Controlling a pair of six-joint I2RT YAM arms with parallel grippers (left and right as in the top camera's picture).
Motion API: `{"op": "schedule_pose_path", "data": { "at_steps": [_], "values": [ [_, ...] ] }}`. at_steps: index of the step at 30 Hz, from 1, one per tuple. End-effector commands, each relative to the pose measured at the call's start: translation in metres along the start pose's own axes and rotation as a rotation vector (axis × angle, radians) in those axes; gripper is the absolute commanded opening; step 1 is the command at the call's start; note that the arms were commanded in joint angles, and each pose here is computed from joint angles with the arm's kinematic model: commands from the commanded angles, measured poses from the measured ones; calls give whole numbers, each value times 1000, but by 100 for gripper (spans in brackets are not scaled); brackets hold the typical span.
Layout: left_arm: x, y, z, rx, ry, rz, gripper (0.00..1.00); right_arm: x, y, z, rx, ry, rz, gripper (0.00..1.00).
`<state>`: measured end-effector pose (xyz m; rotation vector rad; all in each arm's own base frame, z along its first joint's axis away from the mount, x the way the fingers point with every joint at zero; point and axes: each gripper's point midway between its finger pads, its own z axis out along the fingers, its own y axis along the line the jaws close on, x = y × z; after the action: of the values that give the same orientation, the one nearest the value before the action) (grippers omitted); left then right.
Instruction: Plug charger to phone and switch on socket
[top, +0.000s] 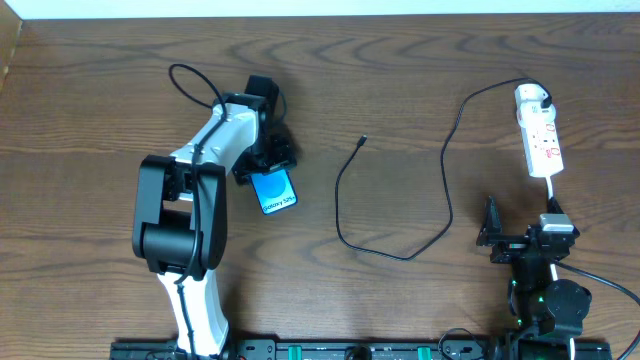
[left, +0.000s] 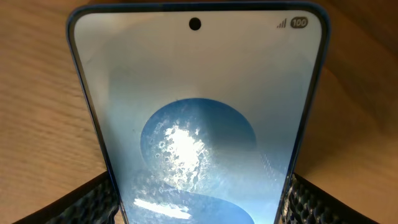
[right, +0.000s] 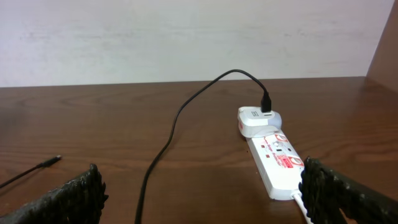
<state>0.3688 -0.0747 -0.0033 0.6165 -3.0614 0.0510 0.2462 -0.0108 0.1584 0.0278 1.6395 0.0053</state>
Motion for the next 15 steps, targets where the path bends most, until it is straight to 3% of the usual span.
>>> {"op": "schedule_pose_path", "data": {
  "at_steps": [1, 6, 15],
  "values": [
    [-4, 24, 12, -47, 10, -214, 80, 1, 2, 0, -10, 1, -12, 99],
    [-6, 27, 12, -47, 9, -270, 81, 1, 2, 0, -10, 1, -12, 99],
    [1, 31, 11, -67, 39, -210, 97, 1, 2, 0, -10, 1, -12, 99]
  ]
}}
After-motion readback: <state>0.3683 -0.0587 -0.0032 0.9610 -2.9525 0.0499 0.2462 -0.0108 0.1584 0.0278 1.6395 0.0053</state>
